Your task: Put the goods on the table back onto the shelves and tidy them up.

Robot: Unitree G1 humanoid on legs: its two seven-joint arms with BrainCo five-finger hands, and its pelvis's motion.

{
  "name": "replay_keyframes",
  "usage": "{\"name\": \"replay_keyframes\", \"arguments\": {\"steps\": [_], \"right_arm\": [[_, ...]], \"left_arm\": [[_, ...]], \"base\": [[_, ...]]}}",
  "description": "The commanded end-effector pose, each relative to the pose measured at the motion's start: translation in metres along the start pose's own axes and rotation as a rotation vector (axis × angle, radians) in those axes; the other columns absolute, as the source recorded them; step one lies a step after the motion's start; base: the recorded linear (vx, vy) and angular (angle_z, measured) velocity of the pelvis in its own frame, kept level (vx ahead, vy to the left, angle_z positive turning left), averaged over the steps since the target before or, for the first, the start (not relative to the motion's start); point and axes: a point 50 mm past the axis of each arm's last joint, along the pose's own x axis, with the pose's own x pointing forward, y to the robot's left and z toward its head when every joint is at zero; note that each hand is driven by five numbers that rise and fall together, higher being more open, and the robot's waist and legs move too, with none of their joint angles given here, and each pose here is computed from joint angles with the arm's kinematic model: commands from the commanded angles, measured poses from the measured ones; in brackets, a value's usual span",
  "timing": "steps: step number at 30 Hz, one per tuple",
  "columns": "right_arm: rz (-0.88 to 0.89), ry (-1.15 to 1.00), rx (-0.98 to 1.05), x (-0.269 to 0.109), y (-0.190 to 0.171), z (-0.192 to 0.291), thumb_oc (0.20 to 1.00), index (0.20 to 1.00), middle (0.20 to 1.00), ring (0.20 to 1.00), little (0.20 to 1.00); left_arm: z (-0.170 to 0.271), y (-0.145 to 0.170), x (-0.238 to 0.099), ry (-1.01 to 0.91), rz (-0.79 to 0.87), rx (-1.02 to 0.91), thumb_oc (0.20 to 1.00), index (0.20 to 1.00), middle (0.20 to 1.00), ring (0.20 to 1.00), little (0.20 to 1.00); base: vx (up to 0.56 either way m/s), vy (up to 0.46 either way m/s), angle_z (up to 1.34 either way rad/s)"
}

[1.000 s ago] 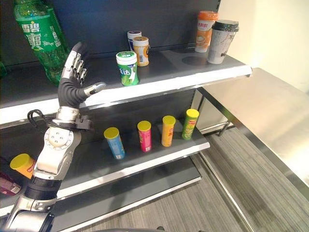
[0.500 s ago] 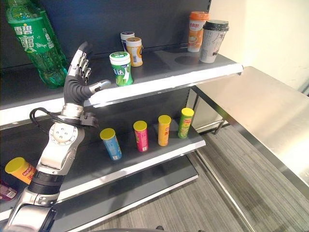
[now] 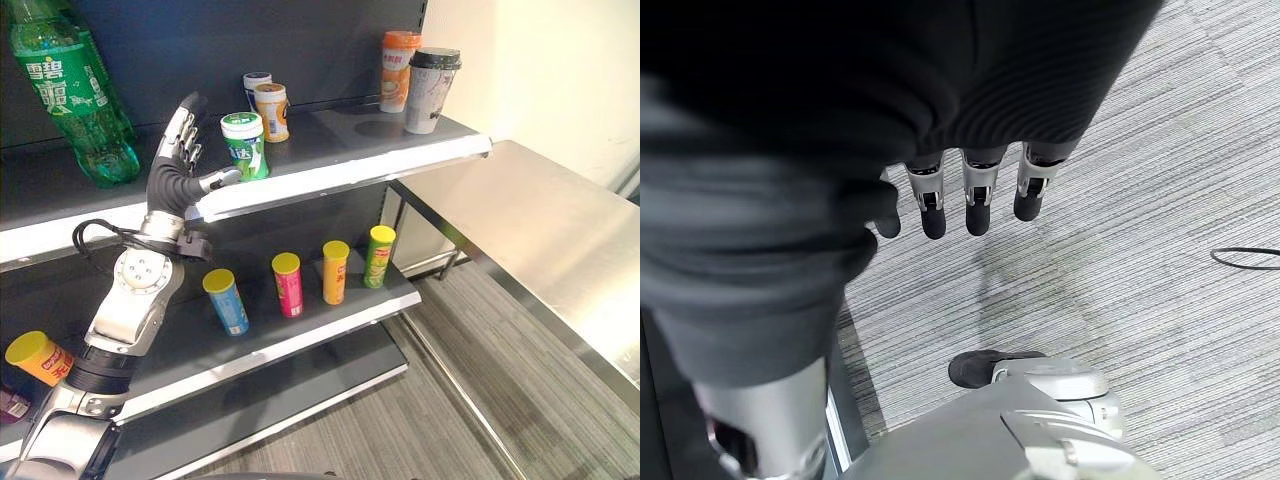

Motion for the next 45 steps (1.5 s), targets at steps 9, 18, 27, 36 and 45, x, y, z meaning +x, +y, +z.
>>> {"name": "replay_keyframes", "arguments": {"steps": [9,18,27,36,45], "right_arm": [[-0.011,0.036,-0.08,0.0,-0.003,-0.006,1.0,1.0,1.0,1.0,1.0],[-0.01,0.043,-0.072,0.0,-0.002,-0.008,1.0,1.0,1.0,1.0,1.0],[-0.006,0.043,-0.068,-0.001,-0.002,-0.009,1.0,1.0,1.0,1.0,1.0],[0.042,0.016,0.01,0.003,0.04,0.026,1.0,1.0,1.0,1.0,1.0],[0.042,0.028,0.008,0.003,0.041,0.024,1.0,1.0,1.0,1.0,1.0]], "left_arm": [[0.011,-0.006,0.029,-0.052,-0.019,0.007,1.0,1.0,1.0,1.0,1.0],[0.009,-0.011,0.032,-0.036,-0.028,-0.008,1.0,1.0,1.0,1.0,1.0],[-0.001,-0.017,0.032,0.011,-0.043,-0.027,1.0,1.0,1.0,1.0,1.0],[-0.006,-0.023,0.012,0.04,-0.068,-0.087,1.0,1.0,1.0,1.0,1.0],[-0.013,-0.019,0.002,0.074,-0.038,-0.112,1.0,1.0,1.0,1.0,1.0]], "base": [[0.0,0.0,0.0],[0.01,-0.001,-0.03],[0.0,0.0,0.0],[0.03,0.015,0.02],[0.0,0.001,0.0]]}}
